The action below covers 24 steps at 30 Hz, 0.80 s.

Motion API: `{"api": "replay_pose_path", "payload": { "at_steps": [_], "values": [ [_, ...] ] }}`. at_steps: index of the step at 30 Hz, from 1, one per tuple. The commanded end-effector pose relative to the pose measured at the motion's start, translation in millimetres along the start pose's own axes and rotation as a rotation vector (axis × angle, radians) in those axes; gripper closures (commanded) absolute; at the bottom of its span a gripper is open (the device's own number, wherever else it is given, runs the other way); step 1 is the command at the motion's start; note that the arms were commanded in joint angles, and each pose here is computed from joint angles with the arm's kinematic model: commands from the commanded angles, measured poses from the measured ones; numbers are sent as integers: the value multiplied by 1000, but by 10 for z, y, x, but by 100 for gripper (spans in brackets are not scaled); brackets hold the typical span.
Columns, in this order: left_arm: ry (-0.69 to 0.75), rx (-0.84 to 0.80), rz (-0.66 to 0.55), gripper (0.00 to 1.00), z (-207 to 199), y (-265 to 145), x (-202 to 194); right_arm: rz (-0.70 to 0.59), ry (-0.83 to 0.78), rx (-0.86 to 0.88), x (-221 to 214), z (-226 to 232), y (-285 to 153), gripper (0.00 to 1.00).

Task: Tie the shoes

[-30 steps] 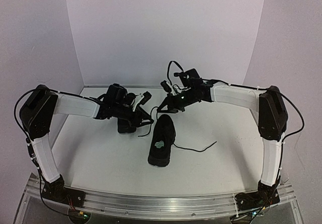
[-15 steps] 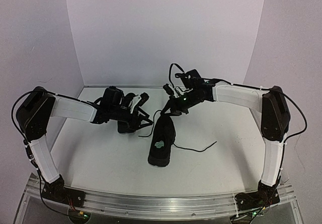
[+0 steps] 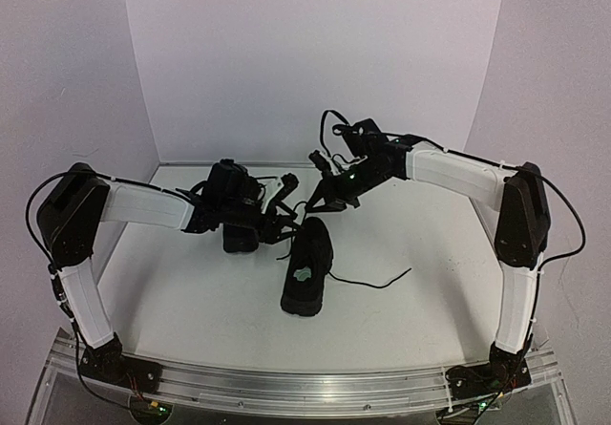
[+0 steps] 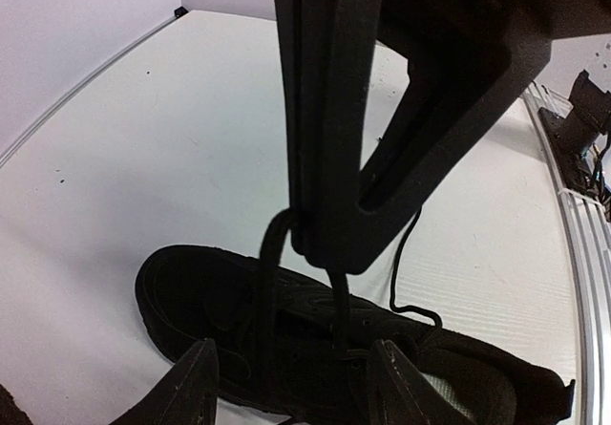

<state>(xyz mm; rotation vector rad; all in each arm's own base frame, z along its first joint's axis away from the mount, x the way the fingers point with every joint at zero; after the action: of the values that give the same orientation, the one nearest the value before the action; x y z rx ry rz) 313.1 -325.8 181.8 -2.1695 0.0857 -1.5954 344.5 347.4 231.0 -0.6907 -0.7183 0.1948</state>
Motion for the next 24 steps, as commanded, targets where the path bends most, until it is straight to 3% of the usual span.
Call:
{"api": "replay_pose_path", "payload": {
  "at_steps": [1,11,17,18,22,24],
  "values": [
    [32,28,-27,48,-6,142,116,16,32,0,15,-29,-19,100],
    [15,0,-7,76,-73,295,55,20,52,-18,-6,-84,-17,100],
    [-6,8,-4,100,-57,307,26,14,77,-34,-34,-154,-80,100],
    [-11,5,-1,100,-58,312,14,12,88,-40,-43,-178,-105,96],
    [-19,-5,4,100,-67,317,-24,0,157,-83,-175,-296,-320,63],
    [-22,-12,6,100,-75,314,-39,2,217,-133,-335,-396,-440,55]
  ]
}}
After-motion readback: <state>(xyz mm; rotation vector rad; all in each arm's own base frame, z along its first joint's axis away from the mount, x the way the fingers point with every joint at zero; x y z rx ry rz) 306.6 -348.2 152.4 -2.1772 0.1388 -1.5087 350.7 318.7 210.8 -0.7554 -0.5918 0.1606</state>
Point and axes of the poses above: each gripper's point midway between its finger pads, its own y axis out along the fingers, its own z axis along the line the jaws close on, x = y × z, the point moved 7 cm from there along -y, back along the fingers, and after that the axes turned 10 degrees about -y, right-handed, at the moved point
